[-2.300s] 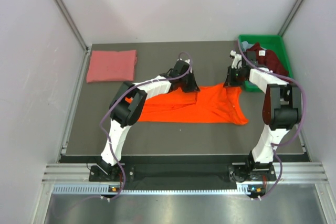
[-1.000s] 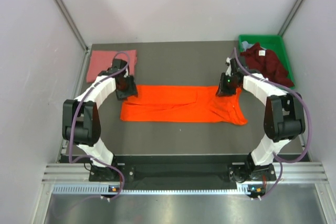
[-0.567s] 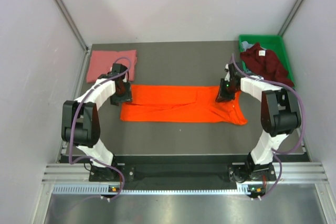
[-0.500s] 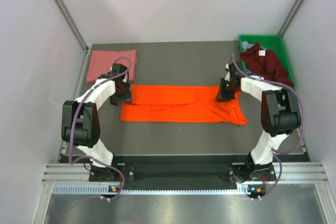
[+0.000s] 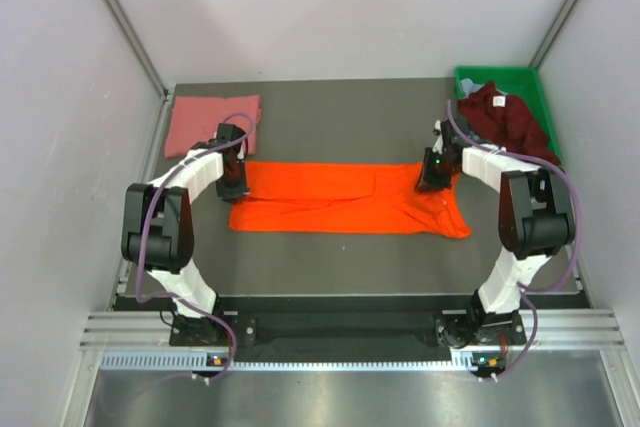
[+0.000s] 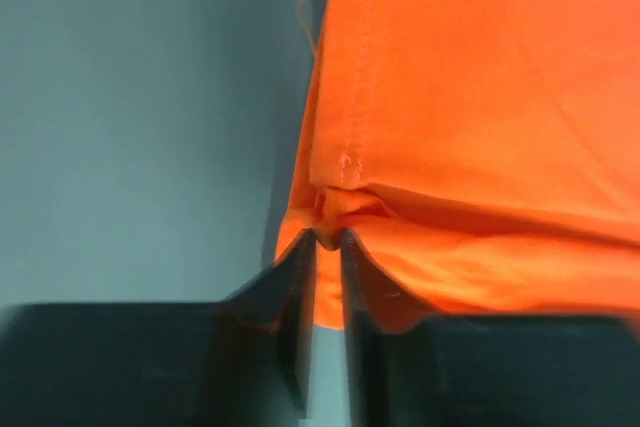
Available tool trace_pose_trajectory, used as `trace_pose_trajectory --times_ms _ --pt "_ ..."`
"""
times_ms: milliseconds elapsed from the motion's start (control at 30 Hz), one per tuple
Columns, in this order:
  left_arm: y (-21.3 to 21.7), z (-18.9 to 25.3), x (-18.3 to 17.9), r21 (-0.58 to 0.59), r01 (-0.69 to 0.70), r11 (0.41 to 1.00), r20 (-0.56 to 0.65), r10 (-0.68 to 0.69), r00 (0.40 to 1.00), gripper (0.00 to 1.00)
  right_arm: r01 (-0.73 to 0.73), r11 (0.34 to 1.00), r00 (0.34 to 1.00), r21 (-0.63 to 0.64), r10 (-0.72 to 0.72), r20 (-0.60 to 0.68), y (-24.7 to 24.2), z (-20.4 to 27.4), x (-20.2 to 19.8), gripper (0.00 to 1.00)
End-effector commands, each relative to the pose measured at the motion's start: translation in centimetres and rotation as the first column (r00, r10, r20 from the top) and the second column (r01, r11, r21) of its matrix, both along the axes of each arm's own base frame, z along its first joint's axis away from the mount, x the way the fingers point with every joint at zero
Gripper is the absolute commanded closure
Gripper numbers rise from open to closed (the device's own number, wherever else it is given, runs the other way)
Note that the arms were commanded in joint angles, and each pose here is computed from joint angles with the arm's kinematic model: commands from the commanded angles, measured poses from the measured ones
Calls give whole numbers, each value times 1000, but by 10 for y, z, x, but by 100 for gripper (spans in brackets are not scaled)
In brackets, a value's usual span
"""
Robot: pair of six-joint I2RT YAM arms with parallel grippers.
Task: Fold and stack the t-shirts
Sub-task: Fold the tshirt
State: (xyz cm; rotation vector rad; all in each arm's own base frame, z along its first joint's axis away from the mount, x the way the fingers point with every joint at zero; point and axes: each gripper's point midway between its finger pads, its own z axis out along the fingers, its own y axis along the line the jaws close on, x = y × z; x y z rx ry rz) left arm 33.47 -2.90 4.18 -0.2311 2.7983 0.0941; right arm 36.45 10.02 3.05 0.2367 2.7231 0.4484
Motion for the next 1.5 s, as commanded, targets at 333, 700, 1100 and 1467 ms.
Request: trace_pose_trajectory --times_ms 333,700,1100,1467 --pt "16 -1 20 20 -166 986 30 165 986 100 86 983 996 -164 -89 -11 -44 -17 -4 91" --pt "15 -11 21 -40 -214 976 -8 214 977 100 116 971 993 -209 -120 -8 -61 -22 -7 94" --pt "3 -11 25 -105 -188 977 -11 188 982 100 75 990 993 -123 -63 97 -32 37 3 86" --pt "7 -15 26 -79 -204 976 -23 203 979 100 220 945 971 -240 -235 -34 -81 -13 -50 89"
